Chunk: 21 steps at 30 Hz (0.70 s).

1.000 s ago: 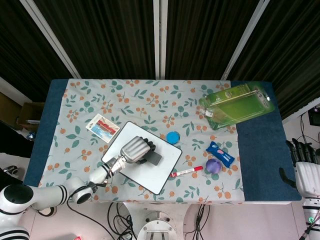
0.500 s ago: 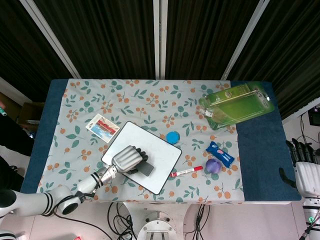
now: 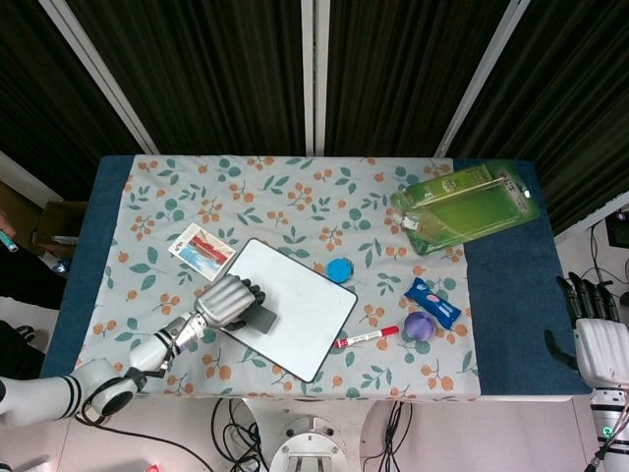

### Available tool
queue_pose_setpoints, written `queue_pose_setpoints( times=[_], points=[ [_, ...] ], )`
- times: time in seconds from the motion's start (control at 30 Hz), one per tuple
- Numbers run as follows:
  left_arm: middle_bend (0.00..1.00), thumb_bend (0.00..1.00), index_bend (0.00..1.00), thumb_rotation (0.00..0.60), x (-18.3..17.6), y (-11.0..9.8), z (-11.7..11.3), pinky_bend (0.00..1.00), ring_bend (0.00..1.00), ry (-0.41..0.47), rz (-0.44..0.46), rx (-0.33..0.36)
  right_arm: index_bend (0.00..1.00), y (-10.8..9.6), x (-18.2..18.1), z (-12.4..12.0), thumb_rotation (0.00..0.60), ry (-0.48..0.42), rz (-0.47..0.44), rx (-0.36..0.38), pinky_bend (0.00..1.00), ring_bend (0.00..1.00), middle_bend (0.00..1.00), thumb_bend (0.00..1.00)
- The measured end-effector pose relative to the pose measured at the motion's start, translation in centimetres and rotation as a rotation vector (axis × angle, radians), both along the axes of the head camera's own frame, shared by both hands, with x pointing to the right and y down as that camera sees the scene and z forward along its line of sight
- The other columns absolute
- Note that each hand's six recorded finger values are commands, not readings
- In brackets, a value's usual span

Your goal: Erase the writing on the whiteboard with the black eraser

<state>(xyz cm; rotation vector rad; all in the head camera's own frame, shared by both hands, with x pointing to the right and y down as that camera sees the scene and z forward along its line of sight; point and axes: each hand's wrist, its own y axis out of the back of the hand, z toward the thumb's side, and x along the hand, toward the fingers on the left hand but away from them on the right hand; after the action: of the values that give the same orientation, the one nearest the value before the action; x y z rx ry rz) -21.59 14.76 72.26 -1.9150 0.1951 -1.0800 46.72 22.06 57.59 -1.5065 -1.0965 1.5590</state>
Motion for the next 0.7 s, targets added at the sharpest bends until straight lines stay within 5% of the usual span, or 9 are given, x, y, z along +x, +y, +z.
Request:
queue_pose_setpoints(
  times=[0.33, 0.7],
  points=[
    [0.68, 0.41, 0.79, 0.600, -5.9, -4.5, -1.8, 0.58, 0.60, -0.005, -0.207, 0.065, 0.00, -0.2, 0.0, -0.1, 0.600, 0.005, -0.001, 0.005, 0.00, 0.00, 0.00, 0.29],
    [0.66, 0.41, 0.76, 0.600, -13.4, -4.5, -1.3, 0.58, 0.58, -0.055, -0.395, 0.058, 0.00, -0.2, -0.6, 0.5, 0.600, 0.000, -0.017, -0.013, 0.00, 0.00, 0.00, 0.29]
  ],
)
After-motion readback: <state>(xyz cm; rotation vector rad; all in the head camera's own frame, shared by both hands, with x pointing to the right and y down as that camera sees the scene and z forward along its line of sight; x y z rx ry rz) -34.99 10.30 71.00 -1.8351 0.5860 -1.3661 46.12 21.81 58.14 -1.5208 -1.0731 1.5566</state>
